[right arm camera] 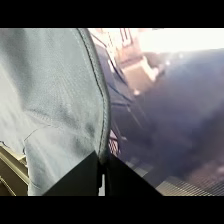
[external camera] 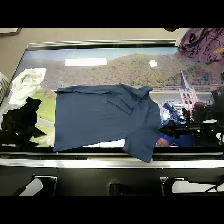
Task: Fold the clothes and pants, and hang the long-sleeved shirts on hangers.
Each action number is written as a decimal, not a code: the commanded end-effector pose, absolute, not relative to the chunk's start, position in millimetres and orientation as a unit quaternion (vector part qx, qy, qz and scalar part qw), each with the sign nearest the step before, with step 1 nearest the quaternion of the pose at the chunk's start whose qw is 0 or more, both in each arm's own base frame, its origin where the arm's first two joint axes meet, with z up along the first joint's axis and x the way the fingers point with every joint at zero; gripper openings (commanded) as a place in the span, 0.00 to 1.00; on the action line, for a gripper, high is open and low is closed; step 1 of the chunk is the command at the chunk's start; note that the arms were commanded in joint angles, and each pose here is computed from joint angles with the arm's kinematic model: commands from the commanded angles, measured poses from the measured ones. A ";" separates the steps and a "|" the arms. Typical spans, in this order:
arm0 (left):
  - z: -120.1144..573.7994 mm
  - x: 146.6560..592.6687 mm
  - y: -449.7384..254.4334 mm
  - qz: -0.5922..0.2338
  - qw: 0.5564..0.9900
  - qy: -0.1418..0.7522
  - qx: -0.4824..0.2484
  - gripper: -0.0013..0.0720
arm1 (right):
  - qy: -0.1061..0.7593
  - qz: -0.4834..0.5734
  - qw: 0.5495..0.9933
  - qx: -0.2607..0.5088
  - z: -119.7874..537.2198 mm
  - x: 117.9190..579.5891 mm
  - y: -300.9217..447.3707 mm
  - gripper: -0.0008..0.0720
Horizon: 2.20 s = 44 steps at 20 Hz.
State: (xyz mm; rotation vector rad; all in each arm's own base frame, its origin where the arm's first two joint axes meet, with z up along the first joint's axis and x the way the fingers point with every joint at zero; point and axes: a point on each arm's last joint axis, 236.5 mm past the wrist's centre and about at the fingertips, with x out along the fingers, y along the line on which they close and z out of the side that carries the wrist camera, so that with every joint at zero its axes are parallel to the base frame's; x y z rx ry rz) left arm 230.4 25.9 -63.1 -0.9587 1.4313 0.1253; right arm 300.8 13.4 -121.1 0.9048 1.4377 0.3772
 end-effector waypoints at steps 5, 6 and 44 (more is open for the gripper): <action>-89.6 202.2 -10.4 0.016 0.623 0.627 -0.468 1.00 | 0.634 0.156 0.634 0.414 -119.4 300.5 15.0 0.05; -89.9 200.4 -12.3 0.013 0.618 0.630 -0.470 1.00 | 0.635 0.155 0.633 0.415 -118.8 300.3 15.3 0.05; 403.8 425.6 8.4 -0.036 0.981 0.140 -0.129 0.04 | 0.117 0.107 0.981 -0.115 426.5 450.1 86.6 0.04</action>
